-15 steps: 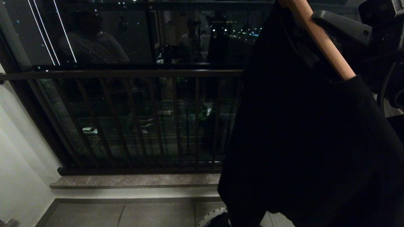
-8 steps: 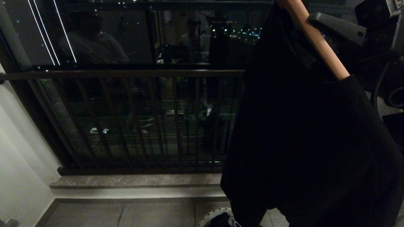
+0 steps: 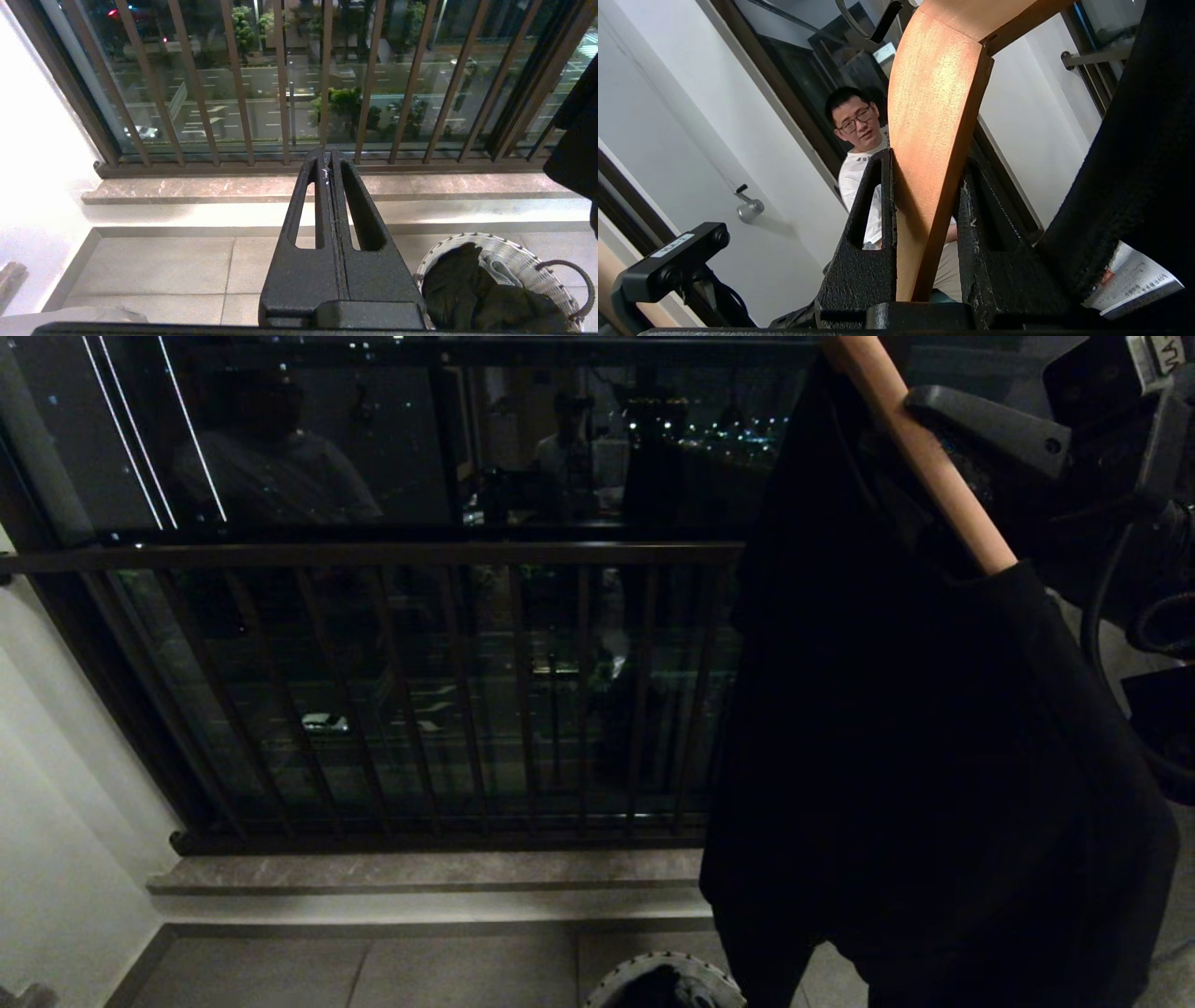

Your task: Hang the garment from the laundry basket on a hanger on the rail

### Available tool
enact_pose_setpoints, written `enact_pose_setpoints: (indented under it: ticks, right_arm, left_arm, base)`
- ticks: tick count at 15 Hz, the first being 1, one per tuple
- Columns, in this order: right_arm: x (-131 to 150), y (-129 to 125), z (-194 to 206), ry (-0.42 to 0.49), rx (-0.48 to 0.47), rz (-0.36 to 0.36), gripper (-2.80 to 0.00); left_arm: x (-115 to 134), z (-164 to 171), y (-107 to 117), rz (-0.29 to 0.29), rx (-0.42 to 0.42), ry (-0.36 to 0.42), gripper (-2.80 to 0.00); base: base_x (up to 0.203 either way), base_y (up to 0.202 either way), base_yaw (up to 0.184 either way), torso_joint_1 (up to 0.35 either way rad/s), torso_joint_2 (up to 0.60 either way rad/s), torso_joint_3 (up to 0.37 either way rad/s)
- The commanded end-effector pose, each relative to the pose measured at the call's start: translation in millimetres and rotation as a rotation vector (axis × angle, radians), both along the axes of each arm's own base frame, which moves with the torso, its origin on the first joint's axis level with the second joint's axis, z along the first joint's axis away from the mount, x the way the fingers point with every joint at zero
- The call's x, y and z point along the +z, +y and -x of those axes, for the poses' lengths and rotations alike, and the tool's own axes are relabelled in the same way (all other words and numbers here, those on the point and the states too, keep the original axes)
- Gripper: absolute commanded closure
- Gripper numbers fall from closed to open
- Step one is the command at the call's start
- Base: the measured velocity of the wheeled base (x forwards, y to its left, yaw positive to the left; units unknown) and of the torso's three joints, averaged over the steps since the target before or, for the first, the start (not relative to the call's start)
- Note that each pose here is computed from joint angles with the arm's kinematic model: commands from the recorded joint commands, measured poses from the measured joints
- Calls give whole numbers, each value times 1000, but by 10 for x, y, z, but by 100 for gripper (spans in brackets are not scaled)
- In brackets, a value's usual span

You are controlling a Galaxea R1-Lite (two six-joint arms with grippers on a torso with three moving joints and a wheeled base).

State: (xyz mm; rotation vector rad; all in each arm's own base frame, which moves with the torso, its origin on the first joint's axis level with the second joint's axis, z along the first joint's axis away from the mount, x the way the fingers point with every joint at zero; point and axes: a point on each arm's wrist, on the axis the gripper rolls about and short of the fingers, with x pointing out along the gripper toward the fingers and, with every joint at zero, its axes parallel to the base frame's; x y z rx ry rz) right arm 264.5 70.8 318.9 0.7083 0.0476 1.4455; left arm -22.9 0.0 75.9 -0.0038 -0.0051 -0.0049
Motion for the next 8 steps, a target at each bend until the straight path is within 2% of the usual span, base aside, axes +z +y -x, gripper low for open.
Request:
enact_pose_setpoints:
  ticks: [1,8]
  right_arm:
    - [-38,8,-44,11,6,5,0]
    - [-80,-14,-15,5,-13,11,0]
  left_arm:
    - [-4,-2,0,1,0,2,0]
    - [-4,-2,0,1,1,2,0]
  base:
    - [0,0,0,0,0,0]
    - [0,0,0,0,0,0]
